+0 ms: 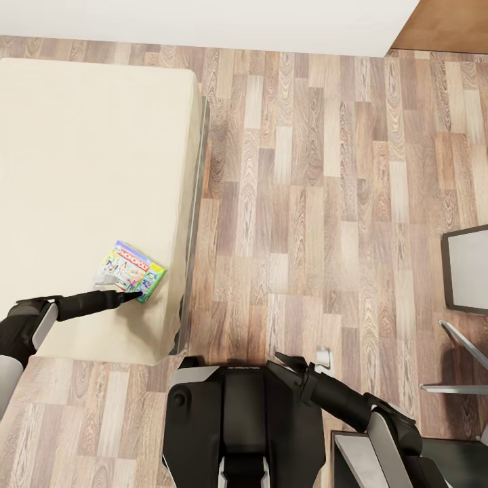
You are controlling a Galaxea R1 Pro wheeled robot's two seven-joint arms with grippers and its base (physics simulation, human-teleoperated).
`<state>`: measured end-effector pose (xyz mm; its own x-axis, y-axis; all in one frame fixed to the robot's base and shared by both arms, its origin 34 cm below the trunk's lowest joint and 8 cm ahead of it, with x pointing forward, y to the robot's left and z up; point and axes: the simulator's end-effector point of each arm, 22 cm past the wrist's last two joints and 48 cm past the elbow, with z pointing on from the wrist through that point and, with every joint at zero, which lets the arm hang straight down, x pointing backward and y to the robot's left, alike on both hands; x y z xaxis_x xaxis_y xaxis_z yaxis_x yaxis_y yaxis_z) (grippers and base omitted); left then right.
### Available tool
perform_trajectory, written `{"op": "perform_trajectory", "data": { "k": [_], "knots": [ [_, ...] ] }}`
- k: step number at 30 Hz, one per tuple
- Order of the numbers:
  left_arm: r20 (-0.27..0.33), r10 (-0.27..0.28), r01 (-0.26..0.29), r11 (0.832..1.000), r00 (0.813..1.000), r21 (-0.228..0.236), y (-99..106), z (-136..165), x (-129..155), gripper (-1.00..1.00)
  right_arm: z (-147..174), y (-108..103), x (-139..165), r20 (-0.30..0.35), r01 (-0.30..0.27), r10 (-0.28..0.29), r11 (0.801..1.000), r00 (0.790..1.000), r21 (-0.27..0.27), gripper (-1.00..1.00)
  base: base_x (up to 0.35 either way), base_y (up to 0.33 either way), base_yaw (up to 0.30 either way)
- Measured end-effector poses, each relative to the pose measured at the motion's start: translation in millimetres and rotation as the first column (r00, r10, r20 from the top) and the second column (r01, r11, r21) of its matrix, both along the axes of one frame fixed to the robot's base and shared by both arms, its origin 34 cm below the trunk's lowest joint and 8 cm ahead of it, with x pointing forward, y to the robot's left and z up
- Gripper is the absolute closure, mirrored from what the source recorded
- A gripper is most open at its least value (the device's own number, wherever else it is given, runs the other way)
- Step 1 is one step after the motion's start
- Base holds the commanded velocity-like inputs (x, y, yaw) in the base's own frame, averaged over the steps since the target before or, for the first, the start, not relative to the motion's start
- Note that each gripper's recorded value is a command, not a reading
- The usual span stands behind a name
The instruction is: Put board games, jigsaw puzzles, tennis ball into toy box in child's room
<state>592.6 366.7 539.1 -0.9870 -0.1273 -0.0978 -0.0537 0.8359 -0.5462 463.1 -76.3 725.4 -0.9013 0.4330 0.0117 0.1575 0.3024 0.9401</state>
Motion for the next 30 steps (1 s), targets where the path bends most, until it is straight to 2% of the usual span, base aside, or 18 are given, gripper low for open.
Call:
{"op": "perform_trajectory", "data": {
  "k": [11, 18, 21, 24, 30],
  "knots": [
    [-0.001, 0.003, -0.003, 1.0, 1.0, -0.028, -15.9, 0.3, 3.1, -1.0, 0.0, -0.2, -0.1, 0.0, 0.0, 0.0, 1.0, 1.0, 0.0, -1.0, 0.0, 0.0, 0.0],
    [0.006, 0.001, 0.0, 0.995, 1.0, -0.096, -31.5, 11.3, 9.0, -1.0, 0.2, 0.0, -0.1, 0.0, -0.001, 0.001, 1.0, 1.0, 0.001, -1.0, 0.0, 0.0, 0.0],
    [0.007, -0.003, 0.003, 0.994, 1.0, -0.106, -32.4, 13.2, 9.0, -1.0, 0.1, -0.5, -0.2, 0.0, -0.001, 0.001, 1.0, 1.0, 0.0, -1.0, 0.0, 0.0, 0.0],
    [0.011, -0.006, 0.007, 0.995, 1.0, -0.099, -26.6, 14.9, 9.8, -1.0, 0.2, -0.1, -0.2, -0.001, -0.001, 0.001, 1.0, 1.0, 0.001, -1.0, 0.0, 0.0, 0.0],
    [0.024, -0.002, 0.004, 0.999, 1.0, -0.046, 13.9, 24.8, 14.3, -1.0, -0.1, -0.1, -0.3, -0.001, -0.001, 0.001, 1.0, 1.0, 0.0, -1.0, 0.0, 0.0, 0.0]
  ]
}}
